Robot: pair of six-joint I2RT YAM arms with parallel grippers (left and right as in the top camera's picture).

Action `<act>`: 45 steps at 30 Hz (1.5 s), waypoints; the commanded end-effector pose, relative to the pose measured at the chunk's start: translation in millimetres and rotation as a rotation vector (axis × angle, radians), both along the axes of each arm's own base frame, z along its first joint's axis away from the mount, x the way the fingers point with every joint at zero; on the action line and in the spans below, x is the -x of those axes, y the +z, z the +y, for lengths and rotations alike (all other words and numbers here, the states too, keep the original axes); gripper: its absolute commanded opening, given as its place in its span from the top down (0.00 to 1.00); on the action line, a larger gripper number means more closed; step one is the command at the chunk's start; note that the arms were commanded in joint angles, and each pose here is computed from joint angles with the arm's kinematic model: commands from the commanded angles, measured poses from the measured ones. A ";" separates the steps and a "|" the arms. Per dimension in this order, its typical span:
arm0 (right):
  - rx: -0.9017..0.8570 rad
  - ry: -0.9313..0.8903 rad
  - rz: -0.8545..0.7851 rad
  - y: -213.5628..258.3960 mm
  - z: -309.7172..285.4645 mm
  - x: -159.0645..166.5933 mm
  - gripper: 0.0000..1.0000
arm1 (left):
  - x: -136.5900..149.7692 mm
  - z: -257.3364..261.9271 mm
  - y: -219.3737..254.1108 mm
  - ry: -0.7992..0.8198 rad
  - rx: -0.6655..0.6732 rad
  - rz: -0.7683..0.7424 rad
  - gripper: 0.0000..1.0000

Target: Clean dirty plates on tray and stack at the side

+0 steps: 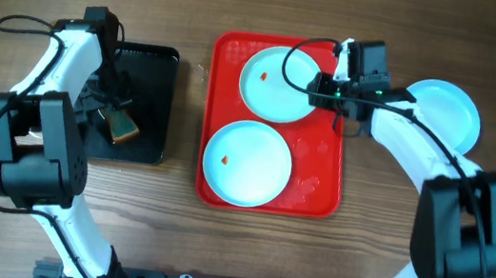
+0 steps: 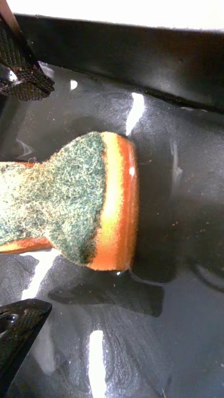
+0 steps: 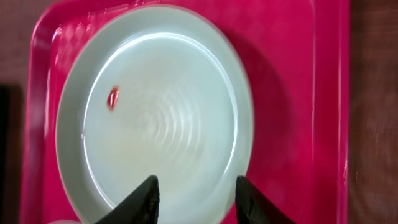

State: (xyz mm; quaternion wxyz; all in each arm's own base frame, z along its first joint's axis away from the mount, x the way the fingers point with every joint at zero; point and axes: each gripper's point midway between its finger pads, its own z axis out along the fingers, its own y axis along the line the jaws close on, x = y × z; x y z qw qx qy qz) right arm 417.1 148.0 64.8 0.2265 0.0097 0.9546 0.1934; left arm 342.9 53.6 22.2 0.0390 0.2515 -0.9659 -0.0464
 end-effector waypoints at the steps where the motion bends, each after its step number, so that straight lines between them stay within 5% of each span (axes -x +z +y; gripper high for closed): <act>1: -0.093 0.091 0.052 41.0 15.4 36.0 0.64 | -0.8 0.9 5.3 -0.010 -0.007 -0.014 0.00; 4: -0.051 0.108 0.270 21.9 9.9 87.1 0.66 | -0.8 0.9 5.3 -0.010 -0.007 -0.014 0.00; 7: 0.009 0.202 0.394 -2.8 18.0 132.5 0.57 | -0.8 0.9 5.3 -0.010 -0.007 -0.014 0.00; 12: 0.106 0.222 0.424 -38.5 27.0 163.3 0.57 | -0.8 0.9 5.3 -0.010 -0.007 -0.014 0.00; 24: 0.275 -0.043 0.327 -64.5 -2.5 145.1 0.96 | -0.8 0.9 5.3 -0.010 -0.007 -0.014 0.00; 29: 0.266 -0.067 0.343 -64.7 -2.6 147.3 0.82 | -0.8 0.9 5.3 -0.010 -0.007 -0.014 0.00; 38: 0.253 -0.083 0.347 -64.5 -1.7 146.7 0.72 | -0.8 0.9 5.3 -0.010 -0.007 -0.014 0.00; 45: 0.245 -0.076 0.354 -64.5 -0.1 148.1 0.69 | -81.7 10.0 12.7 -0.009 -0.046 -0.347 0.00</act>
